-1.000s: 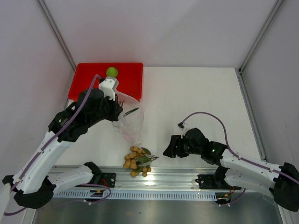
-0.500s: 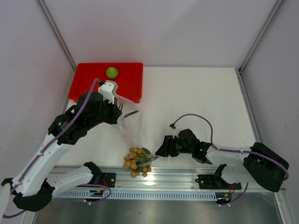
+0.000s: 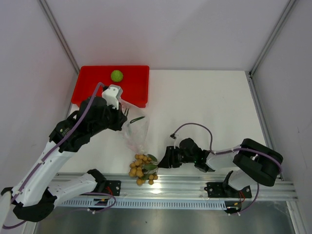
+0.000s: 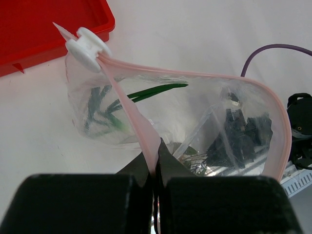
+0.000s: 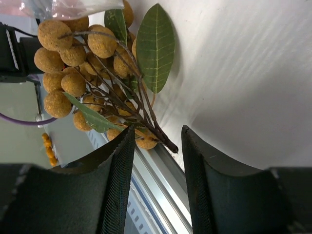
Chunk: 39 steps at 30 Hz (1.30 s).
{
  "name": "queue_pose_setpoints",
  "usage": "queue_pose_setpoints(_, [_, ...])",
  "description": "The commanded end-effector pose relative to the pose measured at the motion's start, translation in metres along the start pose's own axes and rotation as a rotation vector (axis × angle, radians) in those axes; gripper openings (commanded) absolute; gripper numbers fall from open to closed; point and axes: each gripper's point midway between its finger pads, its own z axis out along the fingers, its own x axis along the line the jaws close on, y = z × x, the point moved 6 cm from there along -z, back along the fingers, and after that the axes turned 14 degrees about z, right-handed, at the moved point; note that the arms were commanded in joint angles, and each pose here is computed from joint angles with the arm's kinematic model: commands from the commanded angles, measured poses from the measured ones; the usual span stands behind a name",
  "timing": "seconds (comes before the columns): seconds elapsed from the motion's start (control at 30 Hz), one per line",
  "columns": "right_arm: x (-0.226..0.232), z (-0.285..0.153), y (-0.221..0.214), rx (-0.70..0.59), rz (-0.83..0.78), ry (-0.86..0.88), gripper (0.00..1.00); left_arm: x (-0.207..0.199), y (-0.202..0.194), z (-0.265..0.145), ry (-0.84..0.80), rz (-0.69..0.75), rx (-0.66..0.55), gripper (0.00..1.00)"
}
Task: Place the food in the zip-top bag and seal the zipper
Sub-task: Pick up the fake fruit from the center of the board.
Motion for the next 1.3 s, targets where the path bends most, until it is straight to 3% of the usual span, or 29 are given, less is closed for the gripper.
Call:
queue_pose_setpoints(0.0, [0.017, 0.007, 0.001, 0.008, -0.018, 0.099, 0.45, 0.000, 0.004, -0.001, -0.012, 0.007, -0.033, 0.01])
queue_pose_setpoints(0.43, [0.020, 0.022, 0.002, -0.002, -0.065, 0.166, 0.30, -0.002, 0.000, 0.003, -0.023, 0.004, -0.014, 0.01])
queue_pose_setpoints(0.47, [0.020, 0.022, 0.003, -0.009, -0.080, 0.164, 0.24, -0.002, 0.000, 0.004, -0.024, 0.004, -0.013, 0.01])
queue_pose_setpoints(0.6, [0.033, 0.011, 0.011, -0.079, -0.135, 0.167, 0.13, -0.002, -0.002, 0.003, -0.026, 0.007, -0.011, 0.01])
queue_pose_setpoints(0.73, [0.033, -0.009, 0.018, -0.159, -0.169, 0.052, 0.00, -0.001, -0.001, 0.001, -0.027, 0.013, -0.010, 0.01])
queue_pose_setpoints(0.8, [0.029, -0.022, 0.023, -0.189, -0.187, -0.036, 0.00, -0.001, 0.001, -0.001, -0.030, 0.018, -0.011, 0.01])
queue_pose_setpoints(1.07, [0.051, -0.111, 0.042, -0.352, -0.188, -0.063, 0.00, -0.001, 0.003, 0.000, -0.027, 0.026, -0.001, 0.00])
queue_pose_setpoints(1.27, [0.069, -0.150, 0.036, -0.319, -0.220, -0.089, 0.00, 0.001, 0.008, 0.006, 0.000, 0.022, -0.003, 0.01])
